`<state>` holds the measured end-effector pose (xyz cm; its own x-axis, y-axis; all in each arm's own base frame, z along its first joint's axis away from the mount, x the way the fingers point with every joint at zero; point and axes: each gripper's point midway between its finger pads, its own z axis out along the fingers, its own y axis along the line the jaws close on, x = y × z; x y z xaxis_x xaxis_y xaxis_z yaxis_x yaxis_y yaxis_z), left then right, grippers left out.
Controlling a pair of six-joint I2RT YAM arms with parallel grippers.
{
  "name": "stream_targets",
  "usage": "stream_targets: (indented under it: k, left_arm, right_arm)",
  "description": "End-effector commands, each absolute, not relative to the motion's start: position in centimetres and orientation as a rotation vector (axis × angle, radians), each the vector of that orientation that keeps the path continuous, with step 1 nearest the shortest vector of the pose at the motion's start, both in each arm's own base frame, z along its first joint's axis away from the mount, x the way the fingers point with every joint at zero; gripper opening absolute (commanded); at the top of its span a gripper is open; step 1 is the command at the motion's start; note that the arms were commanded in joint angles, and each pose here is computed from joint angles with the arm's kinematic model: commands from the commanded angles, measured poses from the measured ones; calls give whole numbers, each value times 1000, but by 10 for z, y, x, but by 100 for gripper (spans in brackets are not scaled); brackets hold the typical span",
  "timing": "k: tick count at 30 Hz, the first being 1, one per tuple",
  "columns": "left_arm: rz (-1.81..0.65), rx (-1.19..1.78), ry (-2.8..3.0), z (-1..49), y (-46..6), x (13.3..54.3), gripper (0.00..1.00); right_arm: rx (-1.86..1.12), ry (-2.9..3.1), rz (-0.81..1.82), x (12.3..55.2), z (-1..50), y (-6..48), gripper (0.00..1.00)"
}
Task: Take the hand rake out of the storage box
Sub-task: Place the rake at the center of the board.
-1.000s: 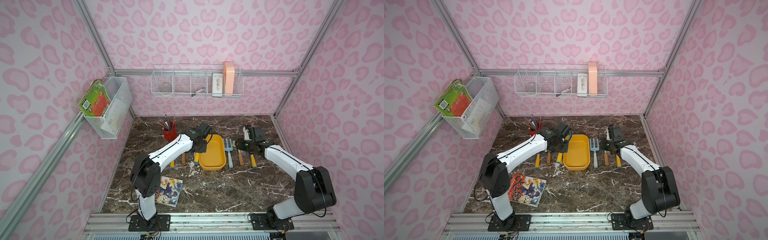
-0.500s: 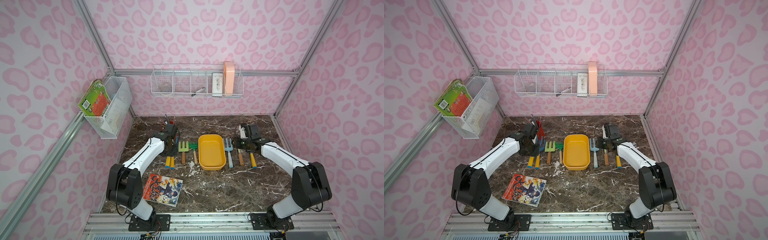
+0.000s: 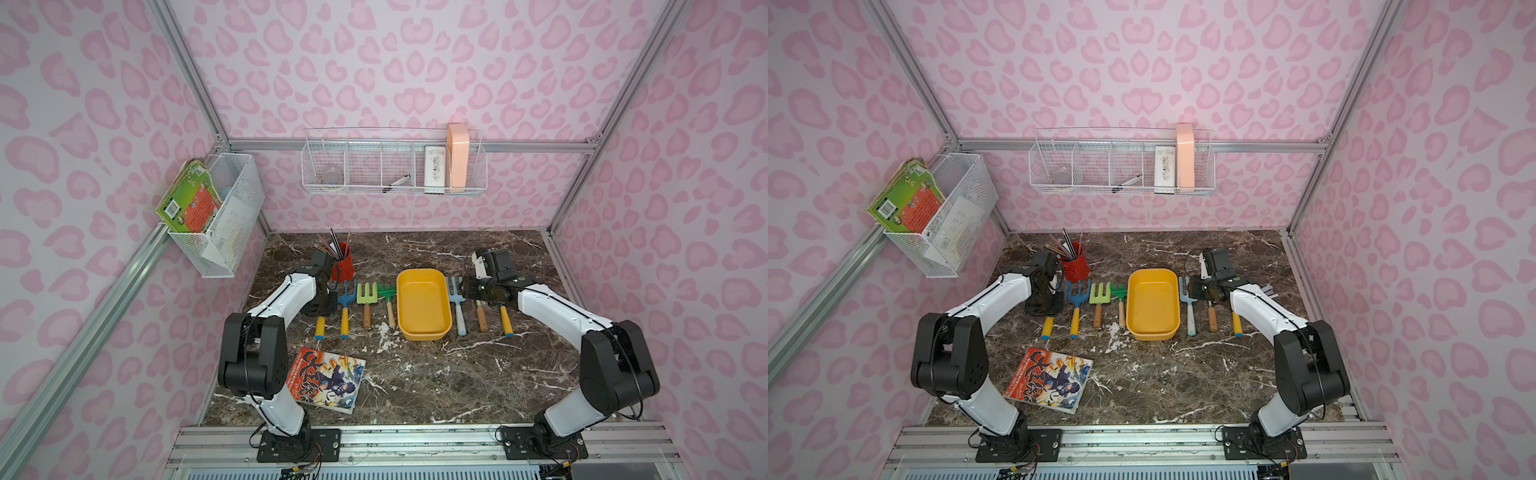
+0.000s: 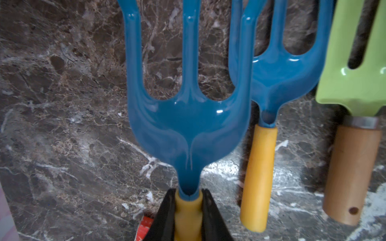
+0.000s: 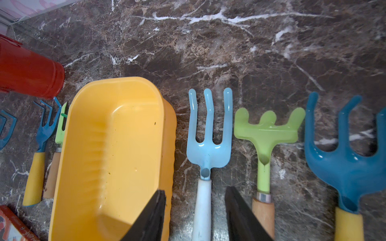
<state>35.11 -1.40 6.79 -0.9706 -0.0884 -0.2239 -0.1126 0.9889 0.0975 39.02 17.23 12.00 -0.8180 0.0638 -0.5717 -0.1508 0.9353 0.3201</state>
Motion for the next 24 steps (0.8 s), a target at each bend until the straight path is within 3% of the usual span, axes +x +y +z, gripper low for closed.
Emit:
stream_targets:
  k: [1, 24]
  left_arm:
    - [153, -120, 2876, 65, -12, 364, 12]
    - [91, -140, 2892, 29, -2, 381, 13]
  right_arm:
    - [-59, 2462, 501, 394, 123, 177, 48]
    - [-55, 2477, 494, 395, 115, 177, 48]
